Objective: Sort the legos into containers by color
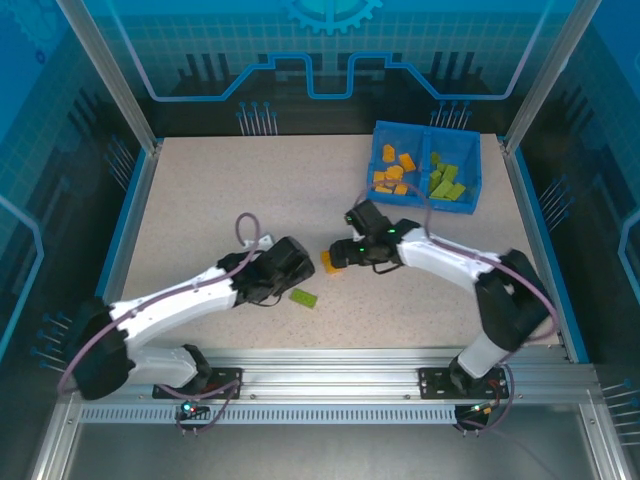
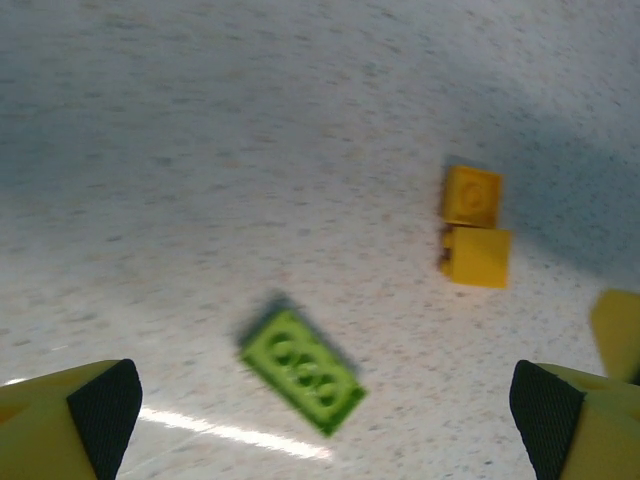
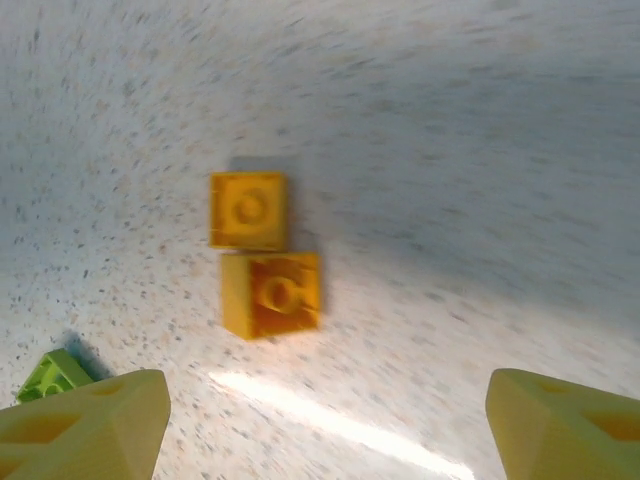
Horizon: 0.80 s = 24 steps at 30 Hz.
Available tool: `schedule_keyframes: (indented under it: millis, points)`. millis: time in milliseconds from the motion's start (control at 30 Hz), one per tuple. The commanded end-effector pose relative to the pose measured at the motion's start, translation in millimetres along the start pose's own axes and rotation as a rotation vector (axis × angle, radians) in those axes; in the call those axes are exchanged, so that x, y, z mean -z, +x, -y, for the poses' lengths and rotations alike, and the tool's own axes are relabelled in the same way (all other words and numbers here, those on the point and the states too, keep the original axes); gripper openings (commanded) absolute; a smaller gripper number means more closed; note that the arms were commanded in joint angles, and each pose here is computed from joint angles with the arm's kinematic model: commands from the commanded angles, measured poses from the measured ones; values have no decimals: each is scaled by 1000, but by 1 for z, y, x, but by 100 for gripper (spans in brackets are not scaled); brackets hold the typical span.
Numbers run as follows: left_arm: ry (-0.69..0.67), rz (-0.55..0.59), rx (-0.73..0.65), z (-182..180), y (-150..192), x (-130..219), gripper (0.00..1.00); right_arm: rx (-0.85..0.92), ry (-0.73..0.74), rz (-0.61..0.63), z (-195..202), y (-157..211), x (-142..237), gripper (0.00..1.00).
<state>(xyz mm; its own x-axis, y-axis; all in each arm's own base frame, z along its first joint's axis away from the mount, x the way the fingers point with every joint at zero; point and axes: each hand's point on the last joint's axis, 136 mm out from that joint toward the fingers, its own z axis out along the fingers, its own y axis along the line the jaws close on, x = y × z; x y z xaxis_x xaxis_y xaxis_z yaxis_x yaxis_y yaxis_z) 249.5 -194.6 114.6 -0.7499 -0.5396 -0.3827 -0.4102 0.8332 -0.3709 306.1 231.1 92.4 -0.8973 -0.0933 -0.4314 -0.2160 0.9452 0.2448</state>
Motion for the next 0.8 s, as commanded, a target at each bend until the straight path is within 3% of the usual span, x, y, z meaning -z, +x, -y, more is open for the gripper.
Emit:
schedule_keyframes:
  millis: [0,233,500,767]
  points:
    - [56,-48,-30,40,5,-17,98,-145,15,91,37,-6,36,86]
    - [-3,-95,-48,76,15,-66,96,-175,46,140,70,7,81,91]
    - [-61,-133,-47,78,21,-112,71,-202,41,142,84,21,94,93]
    - [-35,-230,-60,82,40,-136,58,-208,41,132,86,30,97,94]
